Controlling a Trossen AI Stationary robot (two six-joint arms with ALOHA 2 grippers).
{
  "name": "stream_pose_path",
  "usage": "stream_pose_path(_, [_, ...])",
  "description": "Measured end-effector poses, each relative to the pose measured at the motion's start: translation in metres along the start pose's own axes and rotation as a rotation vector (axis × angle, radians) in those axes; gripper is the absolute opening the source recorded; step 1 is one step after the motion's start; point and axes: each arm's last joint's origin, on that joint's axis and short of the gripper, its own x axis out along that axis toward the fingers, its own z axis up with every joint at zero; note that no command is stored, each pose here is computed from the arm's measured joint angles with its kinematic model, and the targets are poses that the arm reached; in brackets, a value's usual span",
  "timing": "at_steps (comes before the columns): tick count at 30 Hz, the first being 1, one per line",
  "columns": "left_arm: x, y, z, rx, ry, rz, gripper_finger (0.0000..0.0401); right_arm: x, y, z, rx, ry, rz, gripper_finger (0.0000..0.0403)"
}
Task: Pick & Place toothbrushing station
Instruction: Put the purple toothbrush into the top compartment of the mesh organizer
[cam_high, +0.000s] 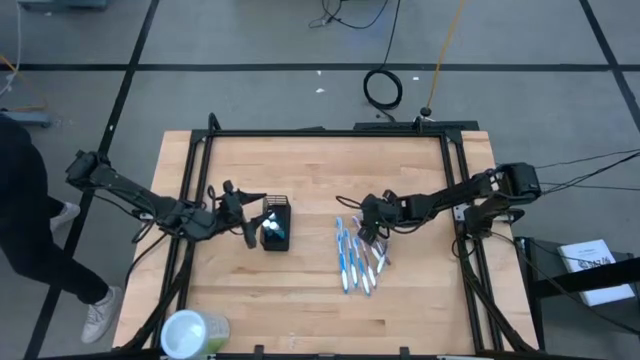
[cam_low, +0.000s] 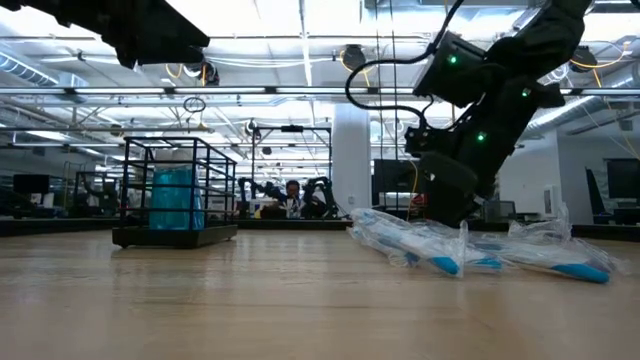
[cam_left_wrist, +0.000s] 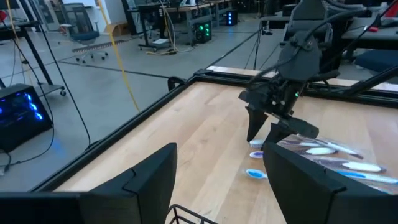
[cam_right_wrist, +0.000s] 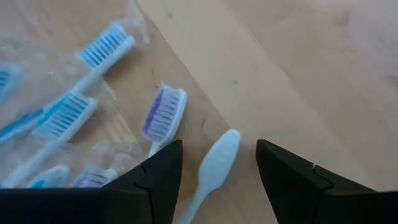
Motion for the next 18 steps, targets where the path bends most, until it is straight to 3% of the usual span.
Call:
stream_pose_path(6, [0.0000,0.0001,-0.0003,-0.006,0.002,0.000,0.0246,0.0052,-0.0015,-0.0011,0.006,0.028,0.005,0.0173])
stream_pose_path(18, [0.0001,0.0004,-0.0013,-0.012,0.010,0.002,0.0239,-0.0036,-0.0027,0.0046,-0.036,-0.004,0.047,0.0042])
